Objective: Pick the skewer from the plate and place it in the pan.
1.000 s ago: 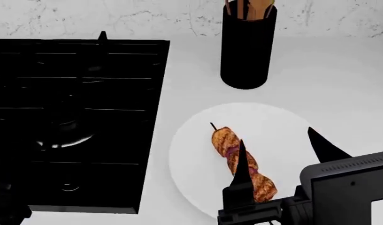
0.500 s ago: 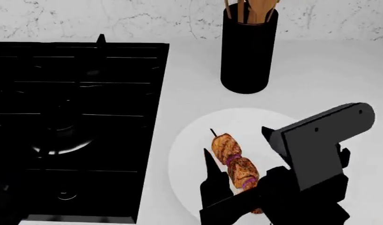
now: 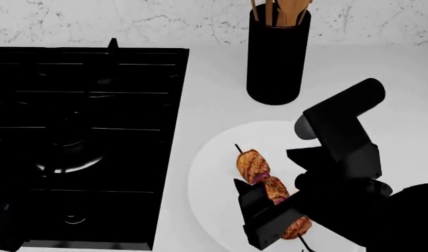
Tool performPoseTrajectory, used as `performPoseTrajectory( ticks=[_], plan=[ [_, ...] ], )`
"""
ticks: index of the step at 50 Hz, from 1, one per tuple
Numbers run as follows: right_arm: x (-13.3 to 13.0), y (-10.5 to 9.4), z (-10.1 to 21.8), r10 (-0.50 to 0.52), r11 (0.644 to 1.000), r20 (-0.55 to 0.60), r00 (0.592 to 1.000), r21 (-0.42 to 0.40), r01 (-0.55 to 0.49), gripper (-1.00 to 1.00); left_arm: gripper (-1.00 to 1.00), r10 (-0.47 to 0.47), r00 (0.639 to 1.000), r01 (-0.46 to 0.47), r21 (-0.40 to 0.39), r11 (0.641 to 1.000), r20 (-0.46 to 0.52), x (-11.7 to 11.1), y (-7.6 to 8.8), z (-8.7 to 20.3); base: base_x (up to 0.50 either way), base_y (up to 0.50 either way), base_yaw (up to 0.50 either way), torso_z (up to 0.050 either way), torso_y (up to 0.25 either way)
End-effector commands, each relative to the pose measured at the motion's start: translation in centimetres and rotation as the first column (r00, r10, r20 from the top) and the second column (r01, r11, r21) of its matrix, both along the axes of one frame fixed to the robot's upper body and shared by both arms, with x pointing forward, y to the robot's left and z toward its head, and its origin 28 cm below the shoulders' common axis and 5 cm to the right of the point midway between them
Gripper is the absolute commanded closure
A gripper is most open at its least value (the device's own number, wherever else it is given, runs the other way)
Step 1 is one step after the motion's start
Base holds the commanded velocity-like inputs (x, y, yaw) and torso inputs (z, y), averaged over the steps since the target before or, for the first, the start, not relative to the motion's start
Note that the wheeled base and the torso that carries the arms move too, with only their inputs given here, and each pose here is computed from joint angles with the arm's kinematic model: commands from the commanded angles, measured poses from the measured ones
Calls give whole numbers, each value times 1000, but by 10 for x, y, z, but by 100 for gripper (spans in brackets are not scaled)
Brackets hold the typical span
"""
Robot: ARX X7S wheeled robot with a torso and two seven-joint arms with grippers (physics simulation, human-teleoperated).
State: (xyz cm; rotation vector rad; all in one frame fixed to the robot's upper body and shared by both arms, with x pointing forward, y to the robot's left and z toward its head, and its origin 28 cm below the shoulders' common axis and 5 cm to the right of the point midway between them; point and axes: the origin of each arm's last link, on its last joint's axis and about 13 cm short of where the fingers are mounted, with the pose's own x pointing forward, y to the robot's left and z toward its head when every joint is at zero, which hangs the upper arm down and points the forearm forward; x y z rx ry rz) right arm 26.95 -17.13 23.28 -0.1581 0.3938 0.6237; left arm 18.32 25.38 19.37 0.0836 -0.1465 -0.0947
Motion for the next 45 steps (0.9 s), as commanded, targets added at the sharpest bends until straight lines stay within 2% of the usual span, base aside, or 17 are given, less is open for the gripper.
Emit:
performPoseTrajectory(
  ticks=[1,8,26,45],
  plan=[
    [16,-12,4,-74,997,-43,996,-25,72,-100,-100,-4,1000,4,4,1000,2,1,1,0,0,0,0,0,0],
    [17,-13,1,-97,995,-62,993,-41,95,-100,-100,-3,1000,3,5,1000,3,-1,2,0,0,0,0,0,0],
    [23,-1,-11,-25,995,-139,990,-96,12,-100,-100,-1,1000,1,8,1000,6,-4,-1,1,0,0,0,0,0],
    [35,3,-24,-48,991,-194,980,-131,22,-100,-100,-2,1000,2,8,1000,7,-5,-1,4,0,0,0,0,0]
  ],
)
